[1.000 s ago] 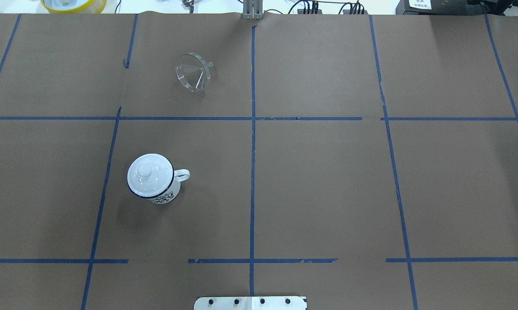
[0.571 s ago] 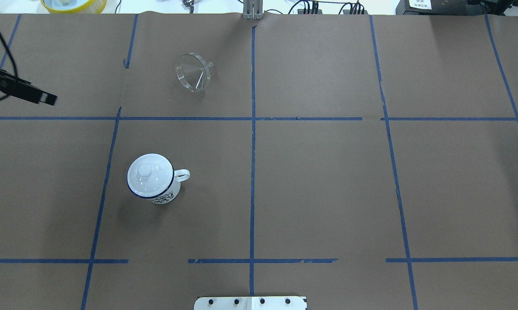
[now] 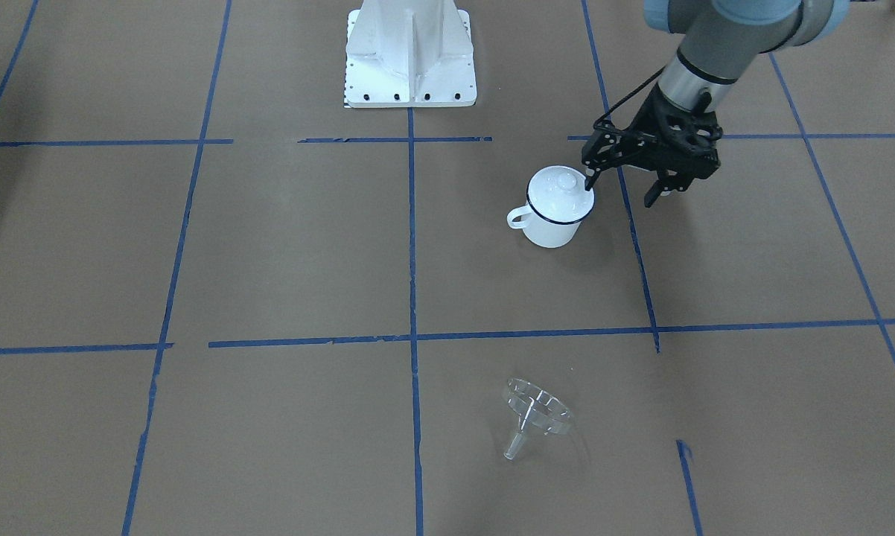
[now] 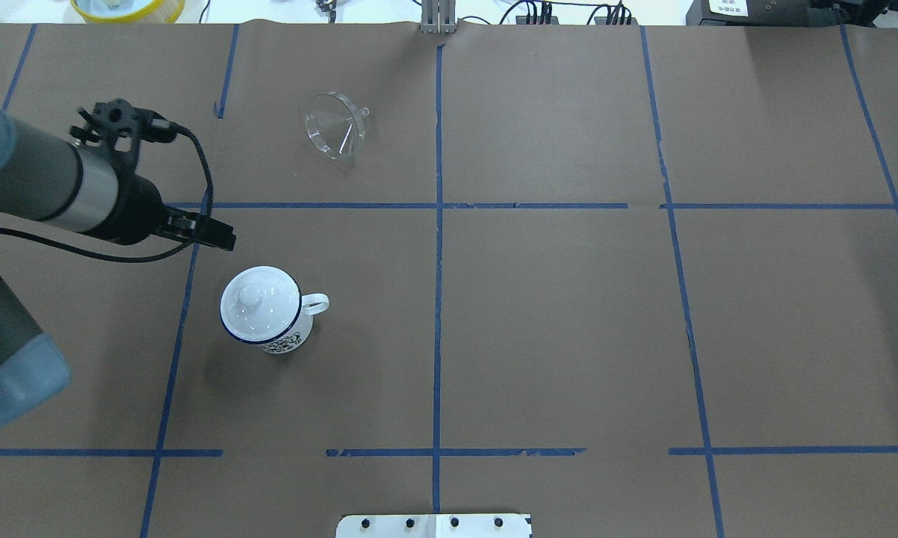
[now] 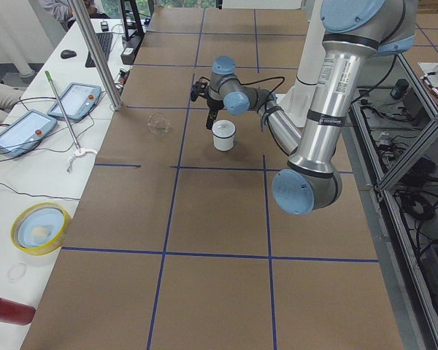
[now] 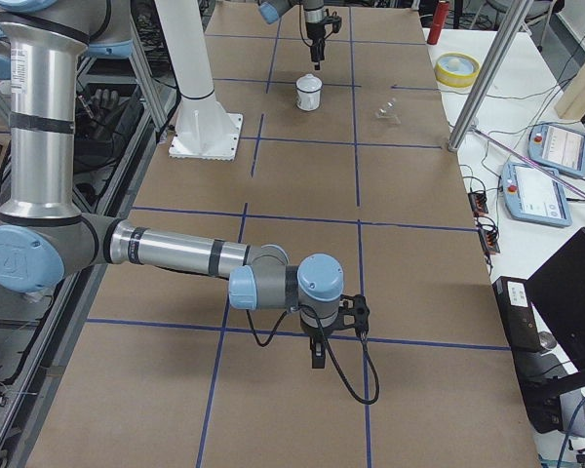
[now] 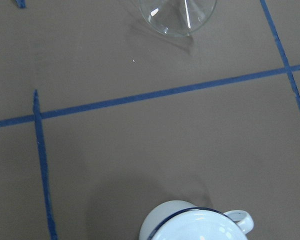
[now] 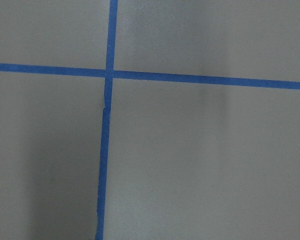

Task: Place funnel on cup
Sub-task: 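Move the left gripper over the white mug and grasp its lid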

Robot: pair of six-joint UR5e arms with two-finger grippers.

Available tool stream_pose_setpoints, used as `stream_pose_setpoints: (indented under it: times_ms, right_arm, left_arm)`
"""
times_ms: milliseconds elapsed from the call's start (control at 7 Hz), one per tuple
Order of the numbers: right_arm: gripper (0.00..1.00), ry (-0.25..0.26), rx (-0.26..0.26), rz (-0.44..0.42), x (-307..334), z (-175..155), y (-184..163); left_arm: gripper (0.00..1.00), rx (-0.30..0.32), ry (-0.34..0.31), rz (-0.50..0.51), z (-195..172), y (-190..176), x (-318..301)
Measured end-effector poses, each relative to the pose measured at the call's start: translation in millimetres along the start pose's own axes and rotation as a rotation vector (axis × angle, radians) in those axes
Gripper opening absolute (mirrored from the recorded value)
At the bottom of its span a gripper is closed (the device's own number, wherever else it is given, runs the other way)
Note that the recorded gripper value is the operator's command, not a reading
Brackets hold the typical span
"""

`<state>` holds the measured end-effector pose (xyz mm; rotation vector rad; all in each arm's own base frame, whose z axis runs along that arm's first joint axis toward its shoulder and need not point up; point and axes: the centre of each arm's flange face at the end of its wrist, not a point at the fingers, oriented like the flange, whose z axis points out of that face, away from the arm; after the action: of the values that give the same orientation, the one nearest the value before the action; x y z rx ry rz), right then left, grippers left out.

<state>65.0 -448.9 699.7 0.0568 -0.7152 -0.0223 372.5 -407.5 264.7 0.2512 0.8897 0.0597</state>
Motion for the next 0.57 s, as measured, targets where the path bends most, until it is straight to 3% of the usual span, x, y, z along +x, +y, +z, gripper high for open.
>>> stream_pose_setpoints:
  times_ms: [143, 571]
  right_arm:
    - [1.0, 0.0, 0.0, 0.0, 0, 0, 0]
    - [1.0, 0.0, 0.0, 0.0, 0, 0, 0]
  left_arm:
    - [0.78, 0.004, -0.023, -0.023, 8, 10, 16]
    - [0.74, -0.01, -0.047, -0.031, 21, 22, 24]
